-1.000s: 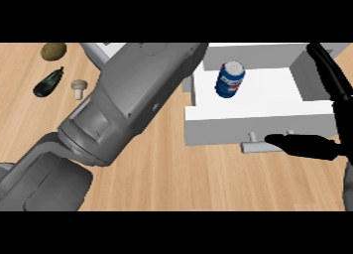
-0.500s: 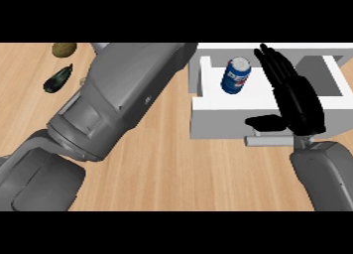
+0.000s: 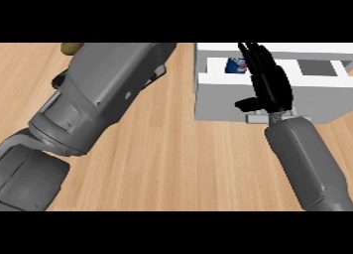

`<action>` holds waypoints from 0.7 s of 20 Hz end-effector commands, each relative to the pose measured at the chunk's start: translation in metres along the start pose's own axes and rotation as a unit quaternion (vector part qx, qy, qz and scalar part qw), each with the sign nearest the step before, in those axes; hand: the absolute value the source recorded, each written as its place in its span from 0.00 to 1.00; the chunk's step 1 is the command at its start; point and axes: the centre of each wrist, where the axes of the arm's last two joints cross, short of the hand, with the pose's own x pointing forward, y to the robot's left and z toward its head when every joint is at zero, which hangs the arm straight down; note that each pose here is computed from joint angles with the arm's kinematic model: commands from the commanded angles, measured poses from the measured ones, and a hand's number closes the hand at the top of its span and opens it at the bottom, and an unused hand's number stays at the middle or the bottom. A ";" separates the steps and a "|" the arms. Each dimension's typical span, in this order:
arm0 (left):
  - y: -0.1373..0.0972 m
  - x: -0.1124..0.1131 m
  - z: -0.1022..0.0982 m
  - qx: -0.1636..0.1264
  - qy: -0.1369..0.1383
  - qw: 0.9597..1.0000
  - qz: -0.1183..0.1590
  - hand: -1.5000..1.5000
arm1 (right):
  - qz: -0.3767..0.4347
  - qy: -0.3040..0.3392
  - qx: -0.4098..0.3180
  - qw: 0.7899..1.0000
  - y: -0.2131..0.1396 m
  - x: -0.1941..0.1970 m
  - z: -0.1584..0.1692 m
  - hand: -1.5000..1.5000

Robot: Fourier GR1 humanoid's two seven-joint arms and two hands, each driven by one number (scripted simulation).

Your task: Pick up the can, place it into the drawer and close the drawer

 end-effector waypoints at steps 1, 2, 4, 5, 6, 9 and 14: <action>0.004 0.008 -0.001 0.000 -0.005 1.000 -0.003 0.00 | 0.032 0.013 -0.026 0.999 0.022 0.003 -0.017 0.00; 0.008 -0.005 0.000 0.007 0.007 1.000 -0.008 0.00 | 0.024 0.017 -0.042 0.999 0.012 0.008 -0.027 0.00; 0.017 0.005 -0.003 -0.004 0.001 1.000 -0.004 0.00 | 0.038 0.020 -0.057 0.997 0.018 -0.001 -0.033 0.00; 0.015 0.002 0.000 -0.001 0.011 1.000 -0.005 0.00 | 0.030 0.028 -0.068 0.997 0.015 -0.006 -0.036 0.00; 0.021 -0.019 0.001 0.002 0.010 1.000 -0.003 0.00 | 0.031 0.029 -0.066 0.997 0.023 -0.003 -0.035 0.00; 0.035 0.012 -0.007 0.005 0.015 1.000 -0.002 0.00 | 0.045 0.026 -0.081 0.995 0.012 0.003 -0.059 0.00; 0.047 0.003 -0.004 -0.005 0.008 1.000 -0.013 0.00 | 0.064 0.024 -0.093 0.993 -0.005 0.005 -0.083 0.00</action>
